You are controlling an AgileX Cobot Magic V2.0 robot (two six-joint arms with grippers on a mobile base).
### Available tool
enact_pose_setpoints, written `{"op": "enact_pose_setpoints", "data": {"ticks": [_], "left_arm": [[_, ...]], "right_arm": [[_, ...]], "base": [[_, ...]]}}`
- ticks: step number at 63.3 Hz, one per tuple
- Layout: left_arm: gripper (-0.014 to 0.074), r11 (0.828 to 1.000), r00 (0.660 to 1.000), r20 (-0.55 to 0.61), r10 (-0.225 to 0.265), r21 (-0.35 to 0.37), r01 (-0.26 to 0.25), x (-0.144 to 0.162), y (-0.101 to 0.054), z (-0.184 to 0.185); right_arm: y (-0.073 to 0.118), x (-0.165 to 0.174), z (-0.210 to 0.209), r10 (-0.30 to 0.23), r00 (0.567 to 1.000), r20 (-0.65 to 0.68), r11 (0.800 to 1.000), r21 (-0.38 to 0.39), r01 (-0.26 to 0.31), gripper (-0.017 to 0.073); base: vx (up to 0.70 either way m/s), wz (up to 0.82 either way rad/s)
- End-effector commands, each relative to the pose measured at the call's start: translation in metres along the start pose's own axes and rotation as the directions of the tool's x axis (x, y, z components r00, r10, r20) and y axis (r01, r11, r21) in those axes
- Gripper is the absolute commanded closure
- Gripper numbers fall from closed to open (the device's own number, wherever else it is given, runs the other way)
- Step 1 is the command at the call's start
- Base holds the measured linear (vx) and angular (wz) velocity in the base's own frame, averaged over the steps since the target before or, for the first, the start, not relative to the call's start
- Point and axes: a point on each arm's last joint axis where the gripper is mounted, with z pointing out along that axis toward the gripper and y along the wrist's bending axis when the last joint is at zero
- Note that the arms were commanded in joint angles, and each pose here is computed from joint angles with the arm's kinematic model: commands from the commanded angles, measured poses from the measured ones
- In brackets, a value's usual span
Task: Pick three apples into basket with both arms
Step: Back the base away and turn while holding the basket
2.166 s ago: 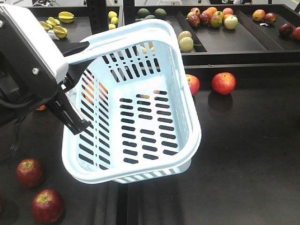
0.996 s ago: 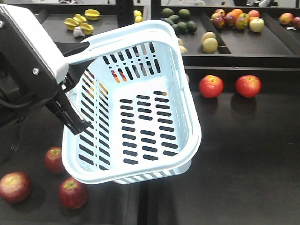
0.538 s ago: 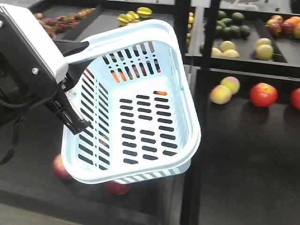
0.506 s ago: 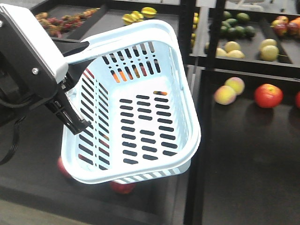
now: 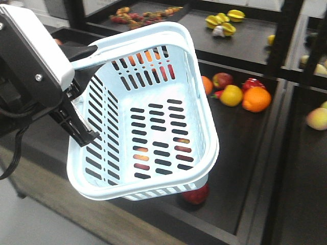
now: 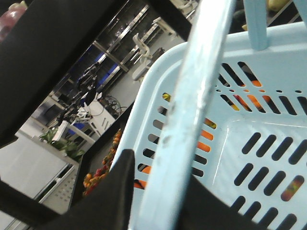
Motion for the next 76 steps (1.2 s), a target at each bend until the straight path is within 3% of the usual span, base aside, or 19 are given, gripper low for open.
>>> {"op": "enact_pose_setpoints", "data": {"ticks": [1,76], "left_arm": [[0.0601,0.998,0.999,0.029,-0.018,-0.06,0.019,-0.0106,0.0129,-0.0072],[0.0601,0.998,0.999,0.03,-0.018,-0.059,0.019,-0.0107,0.0128,-0.0072]], "right_arm": [[0.0003,-0.0025,-0.0008,-0.014,0.997,0.07,1.0,-0.001,0.015,0.0568],[0.0003,-0.0025,-0.0008,-0.014,0.997,0.07,1.0,-0.001,0.015,0.0568]], "base": [[-0.04,0.49],[-0.05,0.51]]}}
